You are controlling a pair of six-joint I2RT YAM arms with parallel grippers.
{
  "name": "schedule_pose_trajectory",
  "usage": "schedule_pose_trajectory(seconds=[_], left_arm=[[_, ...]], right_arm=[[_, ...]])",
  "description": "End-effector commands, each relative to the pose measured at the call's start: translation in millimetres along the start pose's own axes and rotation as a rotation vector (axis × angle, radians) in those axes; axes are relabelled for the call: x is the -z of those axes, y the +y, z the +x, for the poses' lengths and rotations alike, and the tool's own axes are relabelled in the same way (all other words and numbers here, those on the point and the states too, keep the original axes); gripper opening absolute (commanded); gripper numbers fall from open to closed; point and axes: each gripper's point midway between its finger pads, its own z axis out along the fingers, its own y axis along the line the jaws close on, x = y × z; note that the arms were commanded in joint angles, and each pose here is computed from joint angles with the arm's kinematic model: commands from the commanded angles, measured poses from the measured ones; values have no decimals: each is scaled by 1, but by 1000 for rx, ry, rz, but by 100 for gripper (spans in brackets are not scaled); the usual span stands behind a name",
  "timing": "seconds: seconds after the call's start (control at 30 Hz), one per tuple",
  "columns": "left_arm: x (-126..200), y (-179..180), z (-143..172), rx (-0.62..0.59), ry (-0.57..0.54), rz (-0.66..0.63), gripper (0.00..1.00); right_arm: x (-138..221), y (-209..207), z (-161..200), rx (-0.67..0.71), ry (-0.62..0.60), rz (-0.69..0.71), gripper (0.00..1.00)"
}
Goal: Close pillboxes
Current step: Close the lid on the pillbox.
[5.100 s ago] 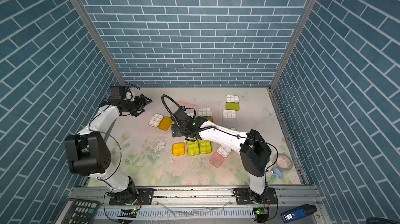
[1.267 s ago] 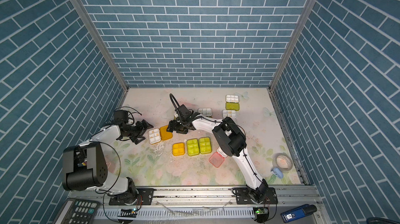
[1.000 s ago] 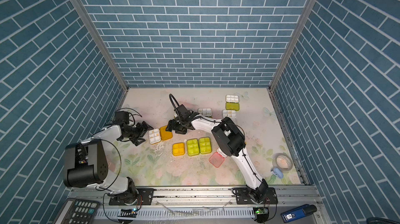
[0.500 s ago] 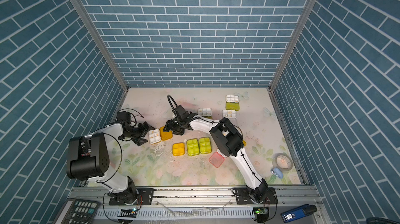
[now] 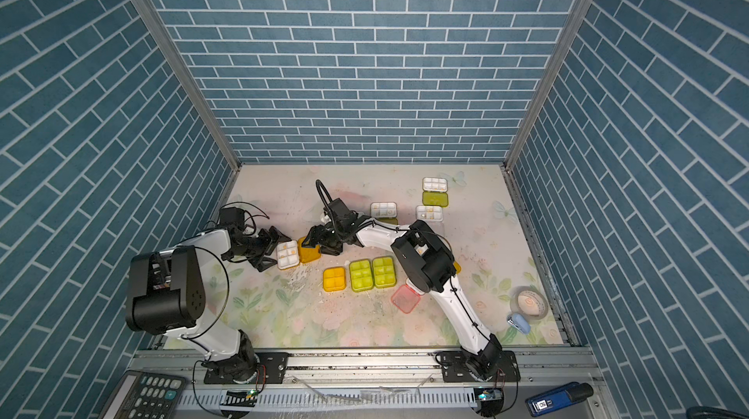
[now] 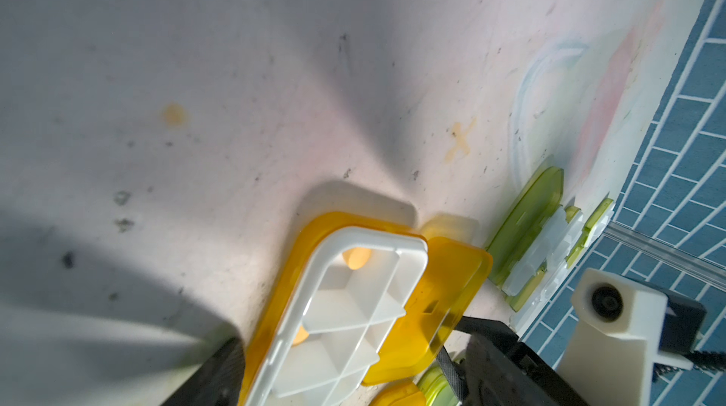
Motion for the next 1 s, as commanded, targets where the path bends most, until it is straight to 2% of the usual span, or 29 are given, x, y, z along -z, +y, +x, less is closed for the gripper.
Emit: schedule_pose_trajectory(seconds=[0.0, 0.27, 0.43, 0.53, 0.57, 0.7, 0.97], left_arm=[[-9, 10, 5, 0, 29, -36, 89], [-22, -16, 22, -61, 100, 44, 88], [-22, -26, 23, -60, 107, 98, 88], [-18, -28, 21, -56, 97, 106, 89], [-16, -28, 19, -53, 88, 109, 89], [-7, -27, 12, -40, 63, 125, 90], [7, -26, 2, -17, 13, 147, 90]], right_arm=[[6, 20, -1, -9, 3, -78, 70], [22, 22, -1, 20, -49, -70, 70], [31, 17, 0, 37, -84, -28, 69], [31, 6, 2, 44, -82, 20, 69], [41, 19, 1, 68, -99, 13, 69], [47, 19, 1, 94, -112, 38, 69], [33, 41, 9, 136, -70, 6, 69]])
